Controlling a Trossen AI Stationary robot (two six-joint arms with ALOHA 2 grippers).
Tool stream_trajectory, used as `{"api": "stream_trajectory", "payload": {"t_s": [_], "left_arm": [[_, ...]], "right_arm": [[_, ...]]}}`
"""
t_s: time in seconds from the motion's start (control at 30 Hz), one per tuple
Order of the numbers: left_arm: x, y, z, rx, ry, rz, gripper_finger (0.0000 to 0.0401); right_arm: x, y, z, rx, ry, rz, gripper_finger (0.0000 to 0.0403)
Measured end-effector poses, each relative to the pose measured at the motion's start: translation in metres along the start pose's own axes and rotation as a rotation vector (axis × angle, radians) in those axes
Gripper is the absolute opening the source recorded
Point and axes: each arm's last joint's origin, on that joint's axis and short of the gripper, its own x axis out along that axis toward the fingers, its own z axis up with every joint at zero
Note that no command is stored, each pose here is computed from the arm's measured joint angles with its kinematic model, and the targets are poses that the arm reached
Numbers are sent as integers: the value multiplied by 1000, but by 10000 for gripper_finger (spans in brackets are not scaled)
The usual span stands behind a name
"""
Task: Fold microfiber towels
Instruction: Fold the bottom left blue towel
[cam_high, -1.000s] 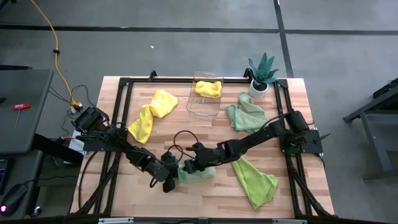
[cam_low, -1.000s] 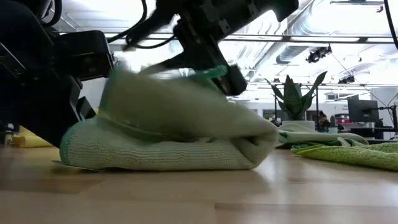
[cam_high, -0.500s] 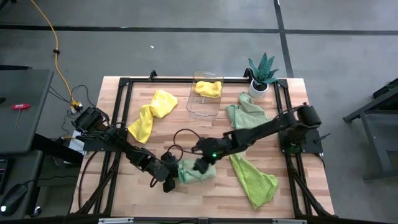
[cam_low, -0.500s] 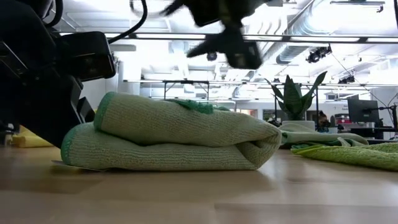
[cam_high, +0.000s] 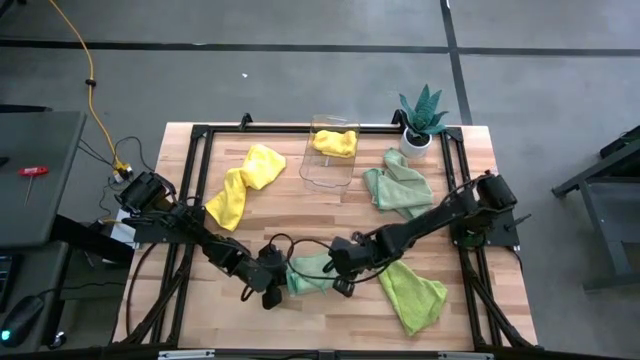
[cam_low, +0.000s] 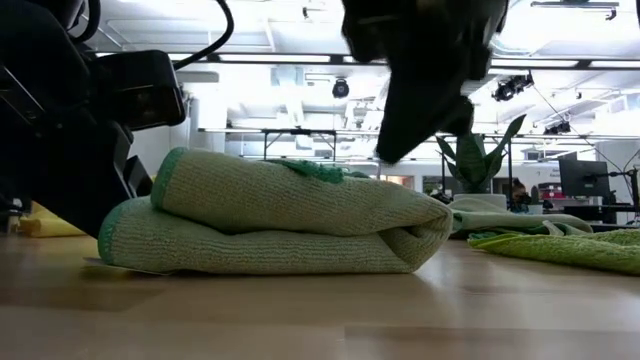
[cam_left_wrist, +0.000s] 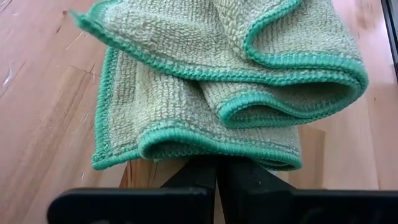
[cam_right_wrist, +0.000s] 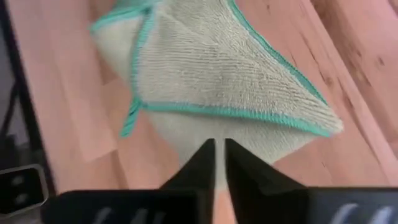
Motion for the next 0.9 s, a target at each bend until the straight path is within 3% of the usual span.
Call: {"api": "stream_trajectory", "payload": {"t_s": [0.17,0.37,0.9], "left_arm": [[0,0,0,-6,-4,5,0],[0,0,0,-23,-8,11,0],[0,1,0,-22,-10,15,0]], "right_arm": [[15,-4,3,14,-37,-35,26],[20,-9,7,30,-39,-40,3],[13,-12,57,149,-342,187,1]]}}
